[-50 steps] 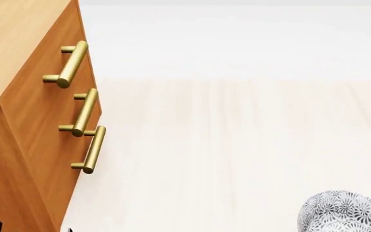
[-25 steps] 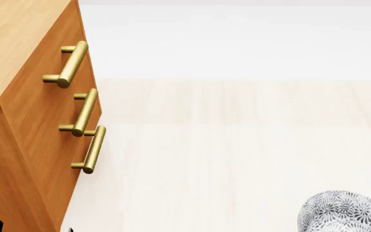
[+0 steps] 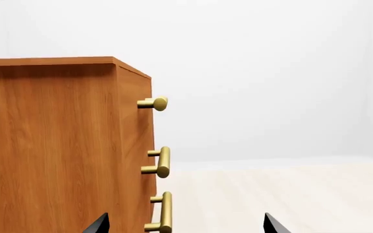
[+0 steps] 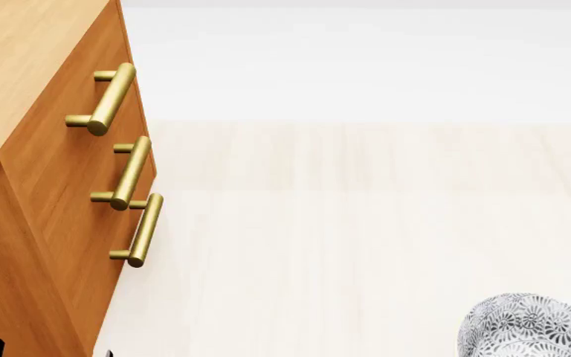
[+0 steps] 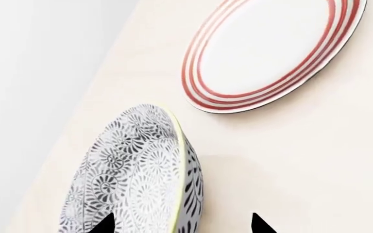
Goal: Put the bowl on top of the cabinet.
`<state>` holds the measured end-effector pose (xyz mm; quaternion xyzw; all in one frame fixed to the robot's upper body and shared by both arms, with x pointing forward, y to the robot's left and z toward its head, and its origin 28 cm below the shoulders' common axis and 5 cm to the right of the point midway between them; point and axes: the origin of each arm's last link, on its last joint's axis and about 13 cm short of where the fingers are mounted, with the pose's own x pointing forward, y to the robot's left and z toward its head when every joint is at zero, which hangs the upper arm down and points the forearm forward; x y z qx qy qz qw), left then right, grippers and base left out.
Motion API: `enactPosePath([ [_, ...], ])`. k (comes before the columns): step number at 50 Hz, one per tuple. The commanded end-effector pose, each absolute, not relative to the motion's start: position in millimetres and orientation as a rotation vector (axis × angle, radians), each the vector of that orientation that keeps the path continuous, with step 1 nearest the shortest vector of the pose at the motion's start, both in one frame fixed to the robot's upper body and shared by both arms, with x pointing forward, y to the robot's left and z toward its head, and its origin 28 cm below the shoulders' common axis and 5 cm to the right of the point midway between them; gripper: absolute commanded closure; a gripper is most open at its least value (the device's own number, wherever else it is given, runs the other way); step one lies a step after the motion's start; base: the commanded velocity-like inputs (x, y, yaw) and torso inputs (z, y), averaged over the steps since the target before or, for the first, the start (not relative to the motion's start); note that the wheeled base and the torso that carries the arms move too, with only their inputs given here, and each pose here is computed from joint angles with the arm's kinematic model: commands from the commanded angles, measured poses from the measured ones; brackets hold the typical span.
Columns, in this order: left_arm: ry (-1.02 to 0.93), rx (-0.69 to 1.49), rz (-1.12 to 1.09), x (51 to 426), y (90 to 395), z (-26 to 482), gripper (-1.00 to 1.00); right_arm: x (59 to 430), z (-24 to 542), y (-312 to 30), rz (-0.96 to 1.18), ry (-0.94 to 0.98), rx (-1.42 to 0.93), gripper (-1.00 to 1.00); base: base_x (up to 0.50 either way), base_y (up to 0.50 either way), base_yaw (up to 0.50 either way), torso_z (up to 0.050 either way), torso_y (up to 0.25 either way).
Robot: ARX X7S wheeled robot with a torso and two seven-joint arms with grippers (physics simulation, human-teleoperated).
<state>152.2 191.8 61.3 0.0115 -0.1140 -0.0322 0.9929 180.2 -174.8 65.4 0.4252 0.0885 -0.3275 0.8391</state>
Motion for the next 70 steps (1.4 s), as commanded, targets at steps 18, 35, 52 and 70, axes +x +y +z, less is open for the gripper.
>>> enactPosePath([
  [18, -0.226, 0.023, -0.066, 153, 191, 61, -1.0, 196, 60, -178, -0.646, 0.27, 0.904, -1.0, 0.0, 0.0, 0.0, 0.0, 0.0],
  [35, -0.224, 0.023, -0.069, 154, 191, 60, -1.0, 208, 55, -180, -0.672, 0.293, 0.899, -1.0, 0.0, 0.0, 0.0, 0.0, 0.0],
  [52, -0.223, 0.022, -0.071, 154, 191, 60, -1.0, 213, 53, -178, -0.65, 0.313, 0.879, -1.0, 0.0, 0.0, 0.0, 0.0, 0.0],
  [70, -0.222, 0.02, -0.068, 155, 192, 59, -1.0, 210, 54, -178, -0.663, 0.3, 0.883, 1.0, 0.0, 0.0, 0.0, 0.0, 0.0],
])
